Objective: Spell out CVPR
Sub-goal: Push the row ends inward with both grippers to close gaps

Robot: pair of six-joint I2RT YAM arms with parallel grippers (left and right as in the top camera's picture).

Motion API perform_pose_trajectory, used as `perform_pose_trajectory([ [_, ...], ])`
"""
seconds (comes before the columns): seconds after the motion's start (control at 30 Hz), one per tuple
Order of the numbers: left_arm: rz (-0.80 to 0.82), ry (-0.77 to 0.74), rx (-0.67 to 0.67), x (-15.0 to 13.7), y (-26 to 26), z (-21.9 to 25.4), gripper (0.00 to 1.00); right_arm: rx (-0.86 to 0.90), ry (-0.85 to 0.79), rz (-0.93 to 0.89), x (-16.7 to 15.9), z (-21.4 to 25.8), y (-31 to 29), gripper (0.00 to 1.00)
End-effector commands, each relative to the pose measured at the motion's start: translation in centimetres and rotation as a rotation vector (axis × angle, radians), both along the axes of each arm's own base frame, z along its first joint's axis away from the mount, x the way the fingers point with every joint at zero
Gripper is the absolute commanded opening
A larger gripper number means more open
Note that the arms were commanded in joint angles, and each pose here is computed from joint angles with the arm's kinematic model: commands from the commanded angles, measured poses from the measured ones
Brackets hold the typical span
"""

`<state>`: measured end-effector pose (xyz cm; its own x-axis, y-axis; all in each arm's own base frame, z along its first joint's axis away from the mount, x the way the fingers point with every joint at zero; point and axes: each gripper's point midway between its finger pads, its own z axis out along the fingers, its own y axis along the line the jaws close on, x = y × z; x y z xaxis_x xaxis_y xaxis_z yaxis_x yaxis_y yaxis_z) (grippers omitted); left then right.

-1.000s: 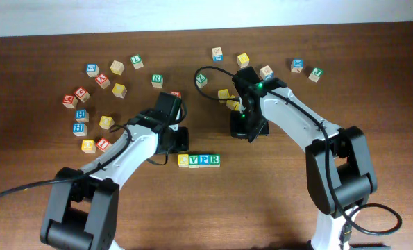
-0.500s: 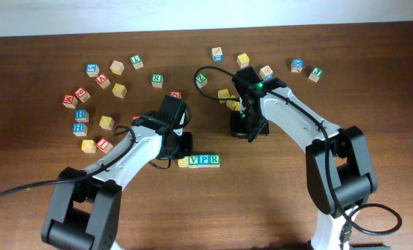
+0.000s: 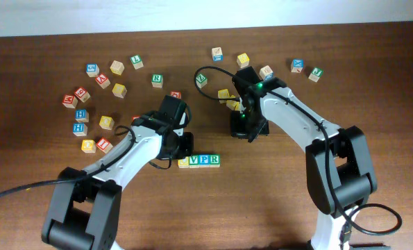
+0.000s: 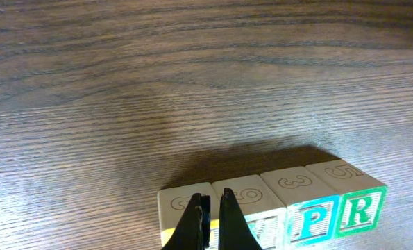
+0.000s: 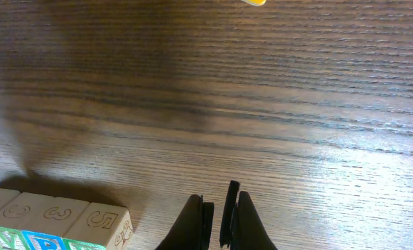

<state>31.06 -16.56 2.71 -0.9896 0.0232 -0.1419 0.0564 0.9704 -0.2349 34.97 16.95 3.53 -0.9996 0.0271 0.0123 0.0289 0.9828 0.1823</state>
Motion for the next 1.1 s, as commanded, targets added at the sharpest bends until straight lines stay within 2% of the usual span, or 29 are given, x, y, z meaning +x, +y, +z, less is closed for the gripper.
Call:
perform_pose_trajectory([
  [0.0,-0.003,0.004,-0.018,0.2,-0.6,0.2,0.0,-0.013,-0.003,0.003,0.2,-0.1,0.0,0.04],
  [0.1,0.014,-0.031,0.035,1.0,0.3,0.3,0.0,-0.013,-0.001,0.003,0.1,-0.1,0.0,0.04],
  [0.2,0.089,-0.052,0.069,3.4,2.7,3.5,0.0,-0.014,0.052,0.012,-1.2,-0.1,-0.2,0.04],
  [0.27,0.16,0.03,0.096,2.5,5.0,3.9,0.0,-0.014,0.107,0.021,-2.6,-0.1,0.0,0.04],
  [0.37,0.169,0.162,0.142,-0.9,6.2,2.2,0.0,0.013,0.146,0.043,-4.5,-0.9,1.9,0.04],
  [0.5,0.161,0.197,0.139,-3.1,5.6,-0.7,0.0,-0.011,0.141,0.009,-5.8,-2.3,3.6,0.04],
  [0.7,0.16,0.186,0.07,-3.0,4.1,-1.2,0.0,0.054,0.163,0.052,-7.3,-2.9,5.9,0.04],
  [1.07,0.156,0.172,0.033,-2.5,3.5,-1.1,0.0,0.075,0.148,0.06,-7.1,-2.9,6.4,0.04],
])
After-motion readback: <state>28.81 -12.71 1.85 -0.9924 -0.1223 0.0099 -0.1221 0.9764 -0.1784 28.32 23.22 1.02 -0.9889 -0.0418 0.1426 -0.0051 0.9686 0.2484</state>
